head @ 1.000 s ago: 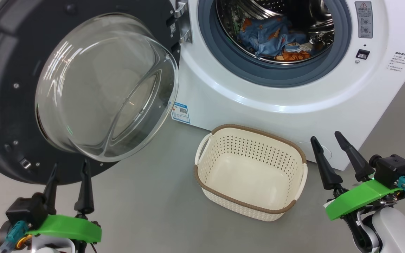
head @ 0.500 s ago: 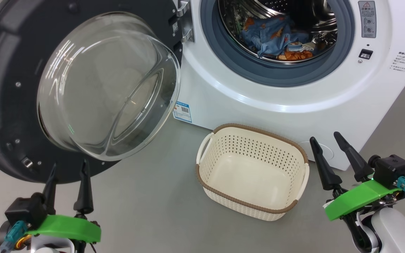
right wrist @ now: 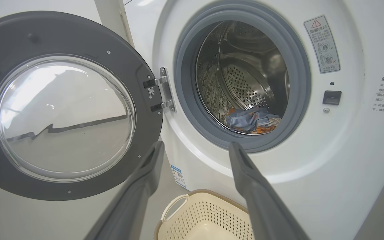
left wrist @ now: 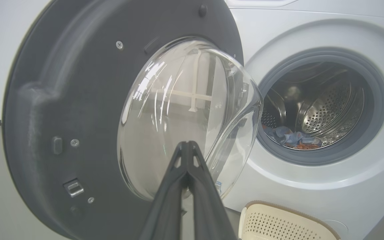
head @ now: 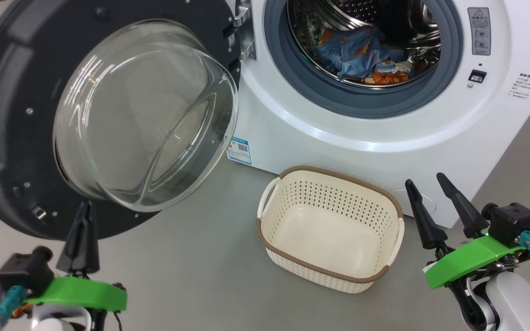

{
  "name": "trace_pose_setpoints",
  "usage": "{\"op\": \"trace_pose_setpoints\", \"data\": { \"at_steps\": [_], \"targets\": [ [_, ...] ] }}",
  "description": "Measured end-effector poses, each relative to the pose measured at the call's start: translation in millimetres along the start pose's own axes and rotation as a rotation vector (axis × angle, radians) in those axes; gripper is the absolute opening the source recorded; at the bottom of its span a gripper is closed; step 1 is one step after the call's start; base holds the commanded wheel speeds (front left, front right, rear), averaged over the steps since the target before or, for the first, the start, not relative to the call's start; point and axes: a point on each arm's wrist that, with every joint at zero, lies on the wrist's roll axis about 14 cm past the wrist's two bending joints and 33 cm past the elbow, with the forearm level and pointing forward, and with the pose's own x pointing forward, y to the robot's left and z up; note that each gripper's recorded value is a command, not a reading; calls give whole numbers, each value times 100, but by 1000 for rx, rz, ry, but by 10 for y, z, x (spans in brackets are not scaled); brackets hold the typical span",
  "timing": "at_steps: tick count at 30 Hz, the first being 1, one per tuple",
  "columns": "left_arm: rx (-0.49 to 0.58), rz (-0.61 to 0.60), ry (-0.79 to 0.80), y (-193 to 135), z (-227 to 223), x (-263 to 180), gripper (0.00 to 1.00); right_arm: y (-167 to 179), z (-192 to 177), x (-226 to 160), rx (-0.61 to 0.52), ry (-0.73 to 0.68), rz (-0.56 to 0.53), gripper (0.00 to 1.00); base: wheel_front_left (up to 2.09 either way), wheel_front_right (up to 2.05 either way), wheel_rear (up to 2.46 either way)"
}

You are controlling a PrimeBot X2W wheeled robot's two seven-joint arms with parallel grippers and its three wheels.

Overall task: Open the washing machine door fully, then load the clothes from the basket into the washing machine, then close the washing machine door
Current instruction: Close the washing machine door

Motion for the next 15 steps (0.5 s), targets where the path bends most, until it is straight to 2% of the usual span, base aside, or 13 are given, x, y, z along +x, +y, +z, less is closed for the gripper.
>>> {"op": "trace_pose_setpoints", "data": {
  "at_steps": [3, 5, 6, 10, 15],
  "targets": [
    [-5, -26, -46, -28, 156, 26, 0, 10, 5, 3, -1, -1, 2, 100, 0, 0, 0],
    [-26, -58, -157, -65, 544, 103, 0, 26, 14, 4, -3, -2, 6, 100, 0, 0, 0],
    [-26, -58, -157, -65, 544, 103, 0, 26, 14, 4, -3, -2, 6, 100, 0, 0, 0],
    [-62, -91, -304, -56, 1147, 206, 0, 39, 12, -6, -6, 1, 10, 100, 0, 0, 0],
    [-139, -130, -416, -79, 1694, 279, 0, -13, 13, -51, -14, 4, -1, 100, 0, 0, 0]
  ]
}}
